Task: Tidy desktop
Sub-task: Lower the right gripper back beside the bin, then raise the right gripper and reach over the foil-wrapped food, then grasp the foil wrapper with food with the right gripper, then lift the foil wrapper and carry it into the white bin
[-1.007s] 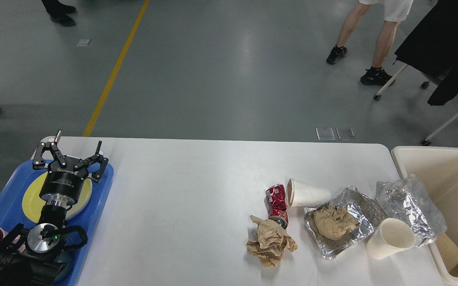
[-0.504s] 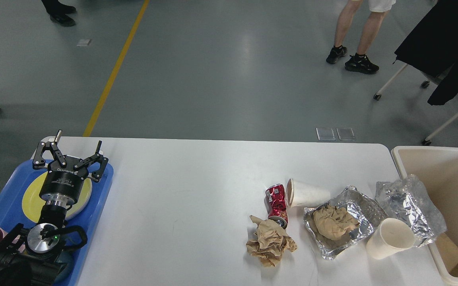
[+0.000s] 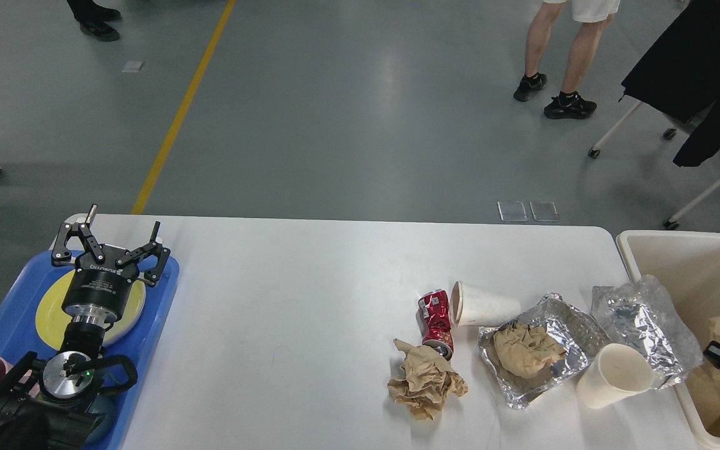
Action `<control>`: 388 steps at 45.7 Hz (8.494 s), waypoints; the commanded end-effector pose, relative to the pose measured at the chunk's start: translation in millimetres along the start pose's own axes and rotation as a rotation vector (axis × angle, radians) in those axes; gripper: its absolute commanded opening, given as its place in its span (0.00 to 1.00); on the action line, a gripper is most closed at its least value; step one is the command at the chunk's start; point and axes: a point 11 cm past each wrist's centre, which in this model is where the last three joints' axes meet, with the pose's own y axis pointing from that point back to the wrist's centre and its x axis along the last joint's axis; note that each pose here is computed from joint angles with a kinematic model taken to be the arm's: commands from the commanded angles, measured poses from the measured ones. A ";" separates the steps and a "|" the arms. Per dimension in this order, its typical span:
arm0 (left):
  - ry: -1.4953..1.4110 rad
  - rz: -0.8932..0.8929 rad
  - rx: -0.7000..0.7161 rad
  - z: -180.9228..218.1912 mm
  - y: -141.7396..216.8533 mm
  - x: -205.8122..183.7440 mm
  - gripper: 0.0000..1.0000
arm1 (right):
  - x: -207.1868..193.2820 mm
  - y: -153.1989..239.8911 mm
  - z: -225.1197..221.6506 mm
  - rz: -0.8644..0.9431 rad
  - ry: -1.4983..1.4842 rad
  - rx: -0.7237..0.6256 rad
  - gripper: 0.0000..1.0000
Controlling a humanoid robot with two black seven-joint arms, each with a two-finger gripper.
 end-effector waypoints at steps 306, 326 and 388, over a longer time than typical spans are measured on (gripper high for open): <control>0.001 0.000 0.000 -0.5 0.2 0.1 0.97 | -177.8 136.2 -260.1 -0.353 0.996 0.412 0.00; 0.001 -0.002 0.000 -0.5 -0.1 -0.3 0.97 | -116.9 196.3 -277.1 -0.335 0.904 0.382 0.00; 0.001 0.000 0.000 -0.5 0.0 -0.2 0.97 | 128.6 249.3 -111.4 -0.195 0.312 0.155 0.00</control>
